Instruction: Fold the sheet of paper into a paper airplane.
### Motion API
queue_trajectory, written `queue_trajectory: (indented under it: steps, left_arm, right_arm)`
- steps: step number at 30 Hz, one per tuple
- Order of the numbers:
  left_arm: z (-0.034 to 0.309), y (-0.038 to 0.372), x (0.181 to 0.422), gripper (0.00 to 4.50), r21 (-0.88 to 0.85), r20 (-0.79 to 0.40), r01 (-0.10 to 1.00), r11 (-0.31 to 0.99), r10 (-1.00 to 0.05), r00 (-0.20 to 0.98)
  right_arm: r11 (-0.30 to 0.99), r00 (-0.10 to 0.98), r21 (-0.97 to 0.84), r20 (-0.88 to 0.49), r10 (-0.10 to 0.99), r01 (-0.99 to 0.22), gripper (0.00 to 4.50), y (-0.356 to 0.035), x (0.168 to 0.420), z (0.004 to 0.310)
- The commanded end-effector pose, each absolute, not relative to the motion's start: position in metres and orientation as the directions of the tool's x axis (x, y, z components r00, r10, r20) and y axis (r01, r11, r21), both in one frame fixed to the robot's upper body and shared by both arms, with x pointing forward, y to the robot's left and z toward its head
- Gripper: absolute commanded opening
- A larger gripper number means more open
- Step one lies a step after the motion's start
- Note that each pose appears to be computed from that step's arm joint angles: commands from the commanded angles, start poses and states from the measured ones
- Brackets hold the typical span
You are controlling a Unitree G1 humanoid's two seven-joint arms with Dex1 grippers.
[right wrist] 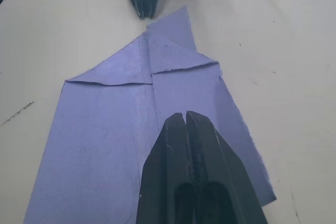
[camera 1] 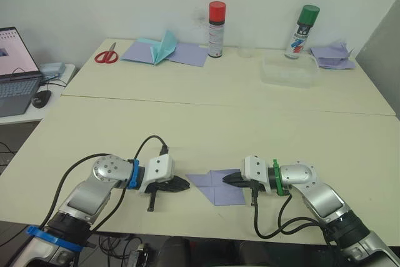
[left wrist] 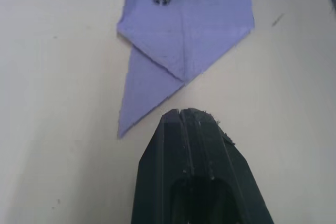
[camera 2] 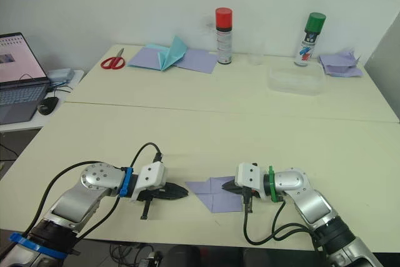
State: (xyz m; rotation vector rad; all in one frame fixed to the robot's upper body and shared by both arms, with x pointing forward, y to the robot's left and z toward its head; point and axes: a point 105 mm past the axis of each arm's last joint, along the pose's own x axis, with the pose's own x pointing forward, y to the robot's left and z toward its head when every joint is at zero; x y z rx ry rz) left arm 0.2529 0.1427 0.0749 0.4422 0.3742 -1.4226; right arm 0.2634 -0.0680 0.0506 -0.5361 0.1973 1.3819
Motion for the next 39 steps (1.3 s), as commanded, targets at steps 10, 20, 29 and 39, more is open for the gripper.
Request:
queue_trajectory:
  steps: [10, 20, 29, 39]
  left_arm:
    - [0.046, 0.116, 0.265, 0.0, 0.184, -0.6, 0.98, 0.077, -0.781, 0.173]
    - [0.024, 0.114, 0.255, 0.0, 0.175, -0.646, 0.985, 0.005, -0.754, 0.119]
    - [0.021, 0.106, 0.257, 0.0, 0.172, -0.634, 0.985, 0.002, -0.766, 0.112]
    - [0.02, 0.102, 0.256, 0.0, 0.168, -0.63, 0.986, 0.002, -0.769, 0.109]
  right_arm:
    - [0.129, 0.225, -0.229, -0.468, 0.855, -0.965, 0.06, -0.082, 0.269, 0.045]
    - [0.331, 0.315, -0.038, -0.422, 0.85, -0.943, 2.47, -0.114, 0.264, 0.098]
    - [0.531, 0.178, 0.56, -0.563, 0.807, -0.635, 3.54, -0.132, 0.232, 0.09]
    - [0.584, 0.259, 0.686, -0.526, 0.81, -0.434, 3.54, -0.102, 0.261, 0.069]
